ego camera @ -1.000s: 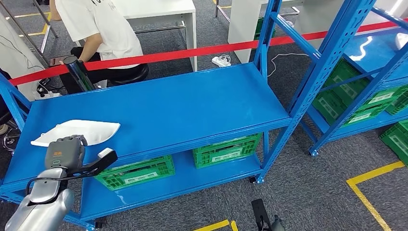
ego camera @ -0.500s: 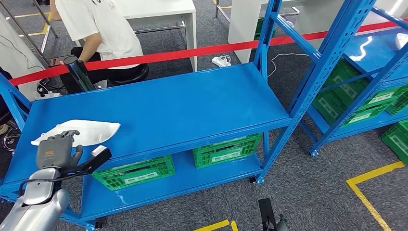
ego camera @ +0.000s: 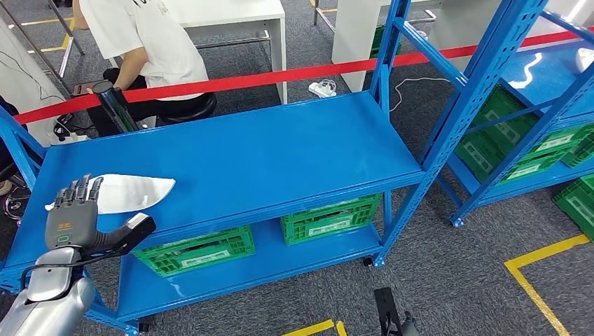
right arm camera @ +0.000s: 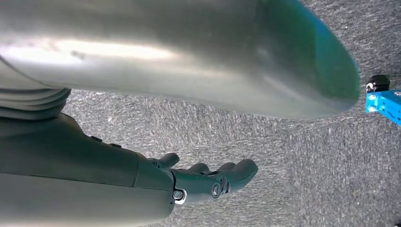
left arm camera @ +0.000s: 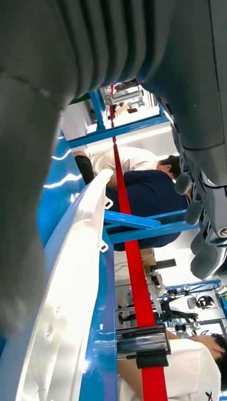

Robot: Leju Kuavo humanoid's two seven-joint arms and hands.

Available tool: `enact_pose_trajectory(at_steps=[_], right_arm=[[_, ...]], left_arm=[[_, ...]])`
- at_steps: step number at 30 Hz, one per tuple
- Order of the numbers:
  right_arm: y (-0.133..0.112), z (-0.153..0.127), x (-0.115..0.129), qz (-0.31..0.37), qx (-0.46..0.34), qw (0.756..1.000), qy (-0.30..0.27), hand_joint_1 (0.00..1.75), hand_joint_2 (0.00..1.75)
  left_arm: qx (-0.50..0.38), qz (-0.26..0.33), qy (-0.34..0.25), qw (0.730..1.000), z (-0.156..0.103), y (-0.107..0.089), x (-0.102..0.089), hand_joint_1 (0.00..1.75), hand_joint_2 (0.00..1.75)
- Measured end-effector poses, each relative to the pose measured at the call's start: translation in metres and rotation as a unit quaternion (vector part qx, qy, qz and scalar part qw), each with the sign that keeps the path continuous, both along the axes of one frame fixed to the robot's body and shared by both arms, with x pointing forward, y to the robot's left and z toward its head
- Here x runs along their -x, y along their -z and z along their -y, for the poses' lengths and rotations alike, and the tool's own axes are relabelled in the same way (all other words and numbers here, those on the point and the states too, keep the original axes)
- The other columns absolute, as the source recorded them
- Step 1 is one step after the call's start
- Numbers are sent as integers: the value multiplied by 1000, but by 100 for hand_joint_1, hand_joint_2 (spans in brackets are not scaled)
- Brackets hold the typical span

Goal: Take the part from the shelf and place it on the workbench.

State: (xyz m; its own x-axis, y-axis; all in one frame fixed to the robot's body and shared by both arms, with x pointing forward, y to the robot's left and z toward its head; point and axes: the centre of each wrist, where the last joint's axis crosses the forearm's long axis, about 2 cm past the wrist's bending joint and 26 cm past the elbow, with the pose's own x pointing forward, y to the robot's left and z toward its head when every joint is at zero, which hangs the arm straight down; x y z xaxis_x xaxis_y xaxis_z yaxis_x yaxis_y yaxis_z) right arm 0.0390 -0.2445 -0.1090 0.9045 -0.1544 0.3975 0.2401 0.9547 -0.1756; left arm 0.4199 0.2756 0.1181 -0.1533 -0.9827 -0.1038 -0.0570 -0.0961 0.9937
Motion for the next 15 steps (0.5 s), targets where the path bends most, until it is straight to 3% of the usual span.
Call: enact_pose_trajectory(at_steps=[15], right_arm=[[0,1,-1,-15,-2,1000,-3,0,0]], left_arm=[[-7,-10,-13,1000,-6,1,0,0,0]])
